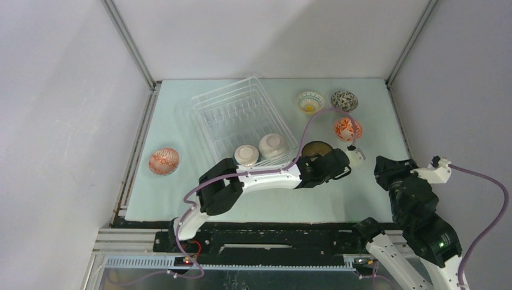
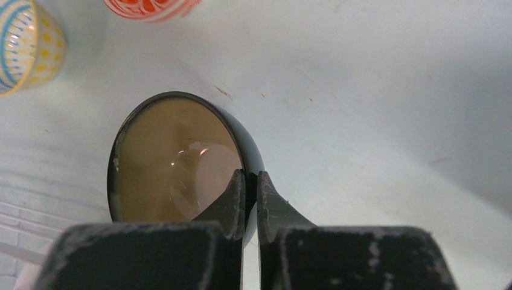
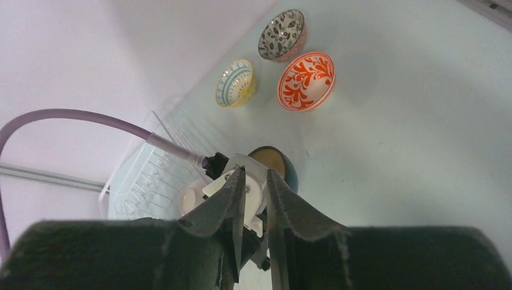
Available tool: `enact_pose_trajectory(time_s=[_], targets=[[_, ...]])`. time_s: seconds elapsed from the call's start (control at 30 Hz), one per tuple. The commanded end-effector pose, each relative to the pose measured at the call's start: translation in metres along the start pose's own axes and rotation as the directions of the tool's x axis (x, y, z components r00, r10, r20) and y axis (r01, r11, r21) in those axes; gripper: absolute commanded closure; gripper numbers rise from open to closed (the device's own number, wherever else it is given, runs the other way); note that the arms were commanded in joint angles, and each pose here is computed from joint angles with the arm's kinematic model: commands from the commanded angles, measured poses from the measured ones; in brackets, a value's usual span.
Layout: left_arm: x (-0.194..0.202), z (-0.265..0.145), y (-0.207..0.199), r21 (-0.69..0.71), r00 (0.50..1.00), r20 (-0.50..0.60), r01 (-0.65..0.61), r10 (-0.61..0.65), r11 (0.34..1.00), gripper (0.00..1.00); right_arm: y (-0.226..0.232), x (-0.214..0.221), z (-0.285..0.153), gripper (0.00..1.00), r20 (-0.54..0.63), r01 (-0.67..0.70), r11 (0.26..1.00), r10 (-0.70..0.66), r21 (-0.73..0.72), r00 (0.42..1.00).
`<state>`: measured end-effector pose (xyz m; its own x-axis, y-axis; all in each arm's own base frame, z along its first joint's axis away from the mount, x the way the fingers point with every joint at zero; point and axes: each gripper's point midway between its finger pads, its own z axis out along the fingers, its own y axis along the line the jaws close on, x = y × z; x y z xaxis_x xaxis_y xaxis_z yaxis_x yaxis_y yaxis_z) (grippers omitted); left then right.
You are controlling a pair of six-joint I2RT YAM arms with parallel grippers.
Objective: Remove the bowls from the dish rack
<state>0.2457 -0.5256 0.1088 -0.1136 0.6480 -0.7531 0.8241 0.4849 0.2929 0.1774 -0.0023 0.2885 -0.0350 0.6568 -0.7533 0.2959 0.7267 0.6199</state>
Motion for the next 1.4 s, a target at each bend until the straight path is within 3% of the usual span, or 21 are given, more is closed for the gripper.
enact_pose_trajectory(time_s=[0.0, 0.27, 0.63, 1.0, 1.37], targets=[[-0.067, -0.01, 0.036, -0.138, 0.975, 0.219, 0.002, 0.029, 0.99, 1.0, -0.006, -0.022, -0.009, 0.73, 0.078, -0.074, 0.997, 0.072, 0.018, 0.994], [-0.048, 0.01, 0.017, -0.061, 0.971, 0.204, -0.118, 0.129, 0.991, 1.0, -0.01, -0.02, -0.012, 0.73, 0.074, -0.09, 0.996, 0.088, 0.022, 0.993], [-0.028, 0.041, 0.03, -0.089, 0.972, 0.153, -0.165, 0.177, 0.982, 1.0, -0.019, -0.018, -0.012, 0.73, 0.076, -0.093, 0.994, 0.088, 0.064, 0.993], [-0.022, 0.056, 0.077, -0.123, 0.971, 0.13, -0.187, 0.203, 0.975, 1.0, -0.018, -0.017, -0.009, 0.73, 0.075, -0.085, 0.994, 0.08, 0.074, 0.994], [-0.034, 0.064, 0.103, -0.03, 0.991, 0.133, -0.028, 0.032, 0.999, 1.0, -0.02, -0.018, -0.009, 0.73, 0.078, -0.07, 0.995, 0.064, 0.077, 0.995]])
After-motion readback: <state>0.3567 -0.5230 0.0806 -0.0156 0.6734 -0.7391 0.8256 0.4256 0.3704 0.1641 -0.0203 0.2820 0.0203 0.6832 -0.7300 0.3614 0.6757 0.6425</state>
